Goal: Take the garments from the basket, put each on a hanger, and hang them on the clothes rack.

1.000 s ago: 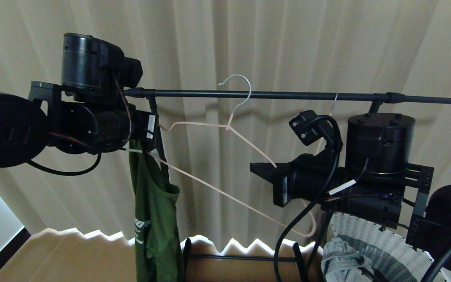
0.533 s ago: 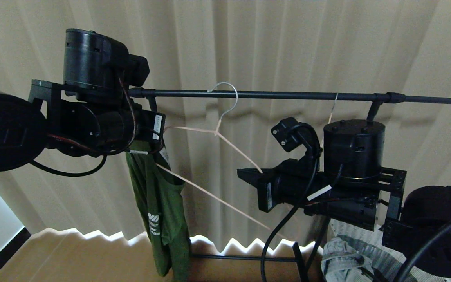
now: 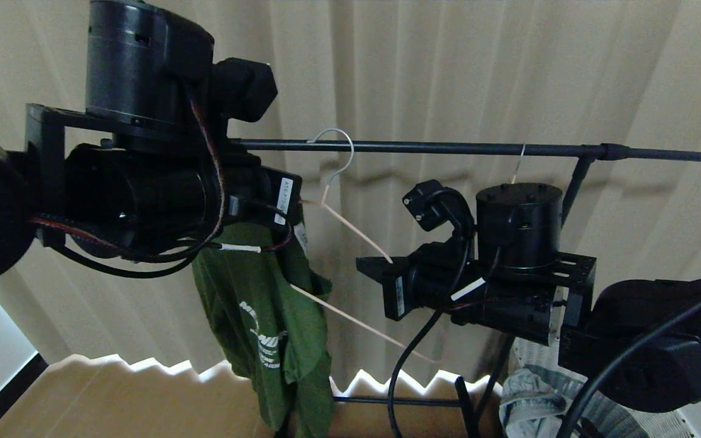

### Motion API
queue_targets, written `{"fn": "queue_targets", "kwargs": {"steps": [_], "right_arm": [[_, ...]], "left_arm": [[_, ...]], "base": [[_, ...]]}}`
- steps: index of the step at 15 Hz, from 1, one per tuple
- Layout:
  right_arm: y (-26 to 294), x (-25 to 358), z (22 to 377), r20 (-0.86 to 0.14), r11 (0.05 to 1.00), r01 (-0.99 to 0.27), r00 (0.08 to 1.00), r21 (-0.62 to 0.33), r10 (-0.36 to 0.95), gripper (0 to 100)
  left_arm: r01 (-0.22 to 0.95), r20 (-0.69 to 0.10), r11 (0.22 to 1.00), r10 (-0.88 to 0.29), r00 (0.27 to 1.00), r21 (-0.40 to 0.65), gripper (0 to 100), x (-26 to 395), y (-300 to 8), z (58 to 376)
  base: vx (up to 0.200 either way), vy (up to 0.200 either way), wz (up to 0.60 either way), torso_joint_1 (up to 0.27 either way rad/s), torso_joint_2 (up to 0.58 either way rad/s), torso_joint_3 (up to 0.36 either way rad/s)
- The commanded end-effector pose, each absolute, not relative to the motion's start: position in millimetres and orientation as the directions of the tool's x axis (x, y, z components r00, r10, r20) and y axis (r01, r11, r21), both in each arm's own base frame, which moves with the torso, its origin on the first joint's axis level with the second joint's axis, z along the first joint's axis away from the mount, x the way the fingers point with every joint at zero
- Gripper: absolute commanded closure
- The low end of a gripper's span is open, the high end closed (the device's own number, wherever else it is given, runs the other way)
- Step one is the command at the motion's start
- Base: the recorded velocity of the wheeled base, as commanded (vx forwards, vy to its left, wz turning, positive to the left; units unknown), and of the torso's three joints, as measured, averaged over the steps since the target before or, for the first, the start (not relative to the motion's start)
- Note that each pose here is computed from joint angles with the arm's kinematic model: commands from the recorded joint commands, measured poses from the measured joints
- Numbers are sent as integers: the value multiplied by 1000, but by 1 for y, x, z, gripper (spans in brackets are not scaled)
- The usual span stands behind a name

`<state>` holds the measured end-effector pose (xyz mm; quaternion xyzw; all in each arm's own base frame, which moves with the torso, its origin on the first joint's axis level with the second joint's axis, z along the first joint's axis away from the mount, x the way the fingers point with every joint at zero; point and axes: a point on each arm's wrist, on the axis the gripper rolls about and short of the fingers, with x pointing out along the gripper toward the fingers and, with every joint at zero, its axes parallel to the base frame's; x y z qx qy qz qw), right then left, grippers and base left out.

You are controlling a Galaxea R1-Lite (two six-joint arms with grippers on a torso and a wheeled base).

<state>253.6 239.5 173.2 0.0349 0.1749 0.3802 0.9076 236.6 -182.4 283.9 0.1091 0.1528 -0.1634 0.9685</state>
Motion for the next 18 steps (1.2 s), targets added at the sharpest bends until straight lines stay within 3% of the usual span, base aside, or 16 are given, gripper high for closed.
{"fn": "queue_targets", "kwargs": {"steps": [1,5,8,14,15,18], "right_arm": [[241,256,170,-298,710,-676,648,196,700,100],[242,255,170,-297,708,-679,647,197,703,100],[240,255,172,-292,708,-678,649,198,703,100],[237,252,179,-276,708,-678,654,198,704,100],[234,252,181,-269,711,-675,660,196,701,100],[230,254,185,-259,720,-666,673,195,693,100]], "left_arm": [[390,-314,910,-331,890,144,100,226,-180,292],[438,-323,889,-379,867,133,100,225,-183,289],[543,-342,833,-483,806,102,100,212,-179,287],[548,-350,830,-485,801,103,100,207,-174,284],[547,-350,831,-484,802,104,0,205,-172,284],[545,-334,828,-482,810,128,0,200,-165,288]], "base": [[0,0,0,0,0,0],[0,0,0,0,0,0],[0,0,0,0,0,0],[0,0,0,0,0,0],[0,0,0,0,0,0],[0,0,0,0,0,0]]}}
